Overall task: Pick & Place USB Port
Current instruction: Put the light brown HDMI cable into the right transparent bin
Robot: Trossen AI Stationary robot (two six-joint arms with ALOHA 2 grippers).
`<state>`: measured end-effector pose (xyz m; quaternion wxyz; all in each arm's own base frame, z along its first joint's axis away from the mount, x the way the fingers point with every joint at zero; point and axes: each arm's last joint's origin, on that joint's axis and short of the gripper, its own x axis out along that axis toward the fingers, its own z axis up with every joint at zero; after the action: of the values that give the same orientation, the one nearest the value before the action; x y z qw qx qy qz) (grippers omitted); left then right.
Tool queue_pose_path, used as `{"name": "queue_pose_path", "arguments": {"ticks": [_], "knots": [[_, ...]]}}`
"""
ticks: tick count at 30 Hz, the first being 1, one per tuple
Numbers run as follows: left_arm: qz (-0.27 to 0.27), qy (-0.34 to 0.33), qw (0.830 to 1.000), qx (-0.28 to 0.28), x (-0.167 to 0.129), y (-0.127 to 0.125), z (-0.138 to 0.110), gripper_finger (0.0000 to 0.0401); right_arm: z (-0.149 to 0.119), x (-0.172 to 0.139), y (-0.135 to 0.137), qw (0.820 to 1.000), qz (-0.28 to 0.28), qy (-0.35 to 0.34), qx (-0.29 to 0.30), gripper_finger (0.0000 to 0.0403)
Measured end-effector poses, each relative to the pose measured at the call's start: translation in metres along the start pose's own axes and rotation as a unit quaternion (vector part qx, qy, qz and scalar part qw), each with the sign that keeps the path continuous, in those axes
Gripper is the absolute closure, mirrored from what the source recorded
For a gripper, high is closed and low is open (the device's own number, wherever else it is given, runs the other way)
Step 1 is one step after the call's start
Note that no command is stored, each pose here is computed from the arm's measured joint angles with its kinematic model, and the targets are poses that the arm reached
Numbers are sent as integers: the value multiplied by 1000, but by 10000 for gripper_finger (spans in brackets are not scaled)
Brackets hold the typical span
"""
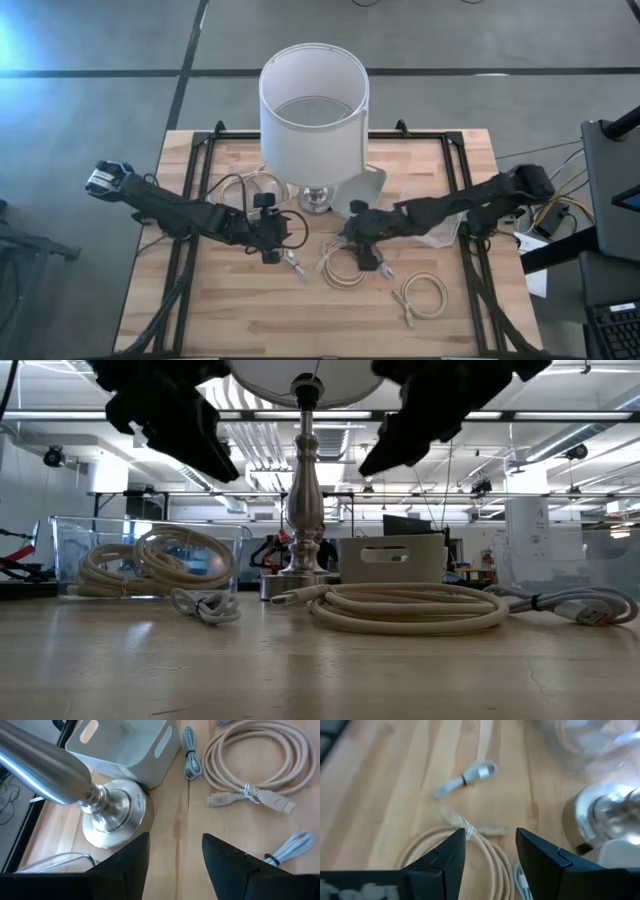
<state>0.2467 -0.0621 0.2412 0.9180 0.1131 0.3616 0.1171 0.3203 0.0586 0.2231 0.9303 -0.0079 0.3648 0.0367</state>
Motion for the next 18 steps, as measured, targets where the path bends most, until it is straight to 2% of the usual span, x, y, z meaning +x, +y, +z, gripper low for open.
{"name": "queue_pose_path", "arguments": {"ticks": [8, 14, 18], "knots": [[2, 0, 1000, -1, 6, -2, -11, 215, 0, 50, 5, 990, -34, 134, 40, 239], [3, 11, 1000, 4, 10, -3, -19, 215, 4, 70, 7, 974, -55, 220, 32, 250], [4, 16, 1000, 7, 11, -4, -22, 215, 4, 82, 7, 966, -62, 248, 28, 256]]}}
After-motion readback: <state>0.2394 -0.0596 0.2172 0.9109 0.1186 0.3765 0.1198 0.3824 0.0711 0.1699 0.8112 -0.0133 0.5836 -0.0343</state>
